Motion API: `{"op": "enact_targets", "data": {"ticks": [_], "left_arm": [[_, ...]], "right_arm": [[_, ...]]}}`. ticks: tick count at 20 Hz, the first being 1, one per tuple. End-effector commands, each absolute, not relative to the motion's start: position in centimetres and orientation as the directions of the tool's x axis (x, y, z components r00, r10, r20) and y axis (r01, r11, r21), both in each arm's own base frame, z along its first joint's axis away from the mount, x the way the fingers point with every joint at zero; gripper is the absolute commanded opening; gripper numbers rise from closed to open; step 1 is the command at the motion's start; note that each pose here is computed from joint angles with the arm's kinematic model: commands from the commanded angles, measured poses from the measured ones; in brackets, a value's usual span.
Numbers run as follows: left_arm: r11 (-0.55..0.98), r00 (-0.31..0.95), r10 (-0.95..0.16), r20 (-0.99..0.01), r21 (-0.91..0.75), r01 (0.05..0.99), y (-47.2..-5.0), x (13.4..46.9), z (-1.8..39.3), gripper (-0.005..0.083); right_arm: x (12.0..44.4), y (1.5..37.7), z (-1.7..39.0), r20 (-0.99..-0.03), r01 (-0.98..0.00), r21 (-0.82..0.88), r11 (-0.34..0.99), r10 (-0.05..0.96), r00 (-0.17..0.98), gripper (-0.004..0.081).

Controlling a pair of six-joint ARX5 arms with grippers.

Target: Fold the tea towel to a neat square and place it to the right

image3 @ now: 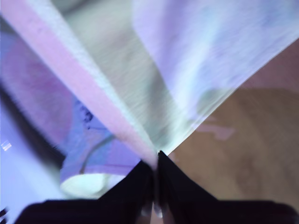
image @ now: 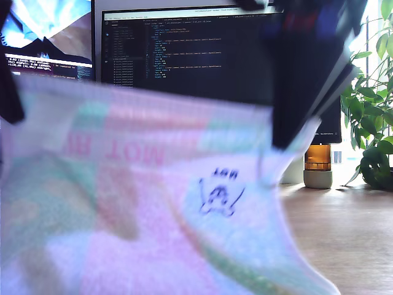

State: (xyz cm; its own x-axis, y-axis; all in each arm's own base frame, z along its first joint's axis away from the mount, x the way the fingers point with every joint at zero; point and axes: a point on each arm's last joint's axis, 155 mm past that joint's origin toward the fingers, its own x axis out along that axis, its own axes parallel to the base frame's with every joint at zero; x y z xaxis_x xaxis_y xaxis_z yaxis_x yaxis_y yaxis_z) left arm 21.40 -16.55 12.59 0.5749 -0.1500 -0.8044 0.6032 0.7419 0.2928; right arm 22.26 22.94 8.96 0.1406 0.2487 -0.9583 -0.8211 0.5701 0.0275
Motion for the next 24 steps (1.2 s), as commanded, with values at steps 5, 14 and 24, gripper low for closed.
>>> {"op": "enact_targets", "data": {"ticks": [5,14,24], "left_arm": [[0.775,0.577,-0.082,-0.812,0.312,0.550,-14.5,25.0,11.3,-0.0021],[0.782,0.580,-0.094,-0.809,0.301,0.546,-14.4,29.0,9.6,-0.0021],[0.809,0.549,-0.116,-0.828,0.241,0.535,-14.2,31.5,7.0,-0.0021]], "right_arm": [[27.4,21.7,9.6,-0.959,-0.807,-0.042,0.590,0.203,0.198,-0.0012],[32.9,22.5,8.7,-0.933,-0.833,-0.162,0.529,0.192,0.304,-0.0012],[37.2,24.3,7.0,-0.884,-0.867,-0.325,0.379,0.203,0.420,-0.0012]]}}
